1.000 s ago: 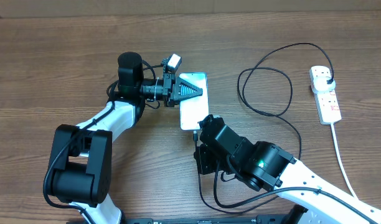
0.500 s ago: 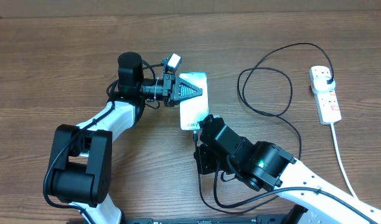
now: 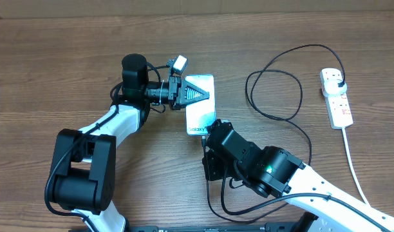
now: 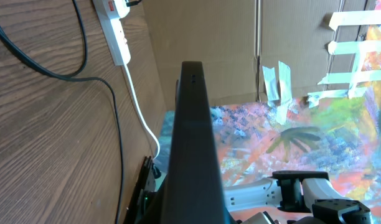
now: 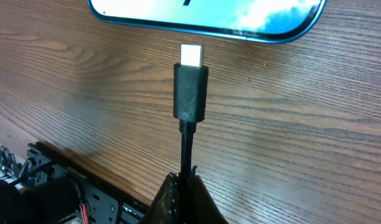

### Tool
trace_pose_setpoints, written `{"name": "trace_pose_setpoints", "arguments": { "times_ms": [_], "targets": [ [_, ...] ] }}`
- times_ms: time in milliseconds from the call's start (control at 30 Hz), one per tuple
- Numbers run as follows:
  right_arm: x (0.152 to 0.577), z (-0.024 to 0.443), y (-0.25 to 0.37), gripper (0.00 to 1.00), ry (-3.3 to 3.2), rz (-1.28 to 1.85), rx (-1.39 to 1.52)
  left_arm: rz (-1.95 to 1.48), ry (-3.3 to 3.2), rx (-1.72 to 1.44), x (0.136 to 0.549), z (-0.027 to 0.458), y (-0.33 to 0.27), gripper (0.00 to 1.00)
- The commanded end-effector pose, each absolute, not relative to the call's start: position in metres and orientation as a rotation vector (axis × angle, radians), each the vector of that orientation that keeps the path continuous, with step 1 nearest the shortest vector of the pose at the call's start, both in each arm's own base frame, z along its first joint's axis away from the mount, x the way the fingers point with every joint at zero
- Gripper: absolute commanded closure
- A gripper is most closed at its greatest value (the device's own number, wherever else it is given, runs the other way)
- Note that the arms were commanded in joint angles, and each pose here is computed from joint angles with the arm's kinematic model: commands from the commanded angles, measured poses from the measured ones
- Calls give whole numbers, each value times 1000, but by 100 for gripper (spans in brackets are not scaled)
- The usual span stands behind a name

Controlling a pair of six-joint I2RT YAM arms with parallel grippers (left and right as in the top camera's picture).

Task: Plug charger to phone and switch on socket
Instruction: 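Align the USB-C plug under the phone port and push it upward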

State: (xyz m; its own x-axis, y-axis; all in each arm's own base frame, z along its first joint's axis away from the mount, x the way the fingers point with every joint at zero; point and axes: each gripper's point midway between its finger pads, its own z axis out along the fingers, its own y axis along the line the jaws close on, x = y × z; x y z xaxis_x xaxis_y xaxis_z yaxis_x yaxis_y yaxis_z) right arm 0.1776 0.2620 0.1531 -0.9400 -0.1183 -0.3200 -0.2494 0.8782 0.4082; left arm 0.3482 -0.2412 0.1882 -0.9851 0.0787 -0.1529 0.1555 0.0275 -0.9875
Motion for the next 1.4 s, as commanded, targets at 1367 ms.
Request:
{"name": "trace_pose_setpoints", "arguments": {
  "times_ms": [1367],
  "targets": [
    [179,153,259,96,2791,553,-353,-2068,2212,223,358,184,-244,96]
  ]
}}
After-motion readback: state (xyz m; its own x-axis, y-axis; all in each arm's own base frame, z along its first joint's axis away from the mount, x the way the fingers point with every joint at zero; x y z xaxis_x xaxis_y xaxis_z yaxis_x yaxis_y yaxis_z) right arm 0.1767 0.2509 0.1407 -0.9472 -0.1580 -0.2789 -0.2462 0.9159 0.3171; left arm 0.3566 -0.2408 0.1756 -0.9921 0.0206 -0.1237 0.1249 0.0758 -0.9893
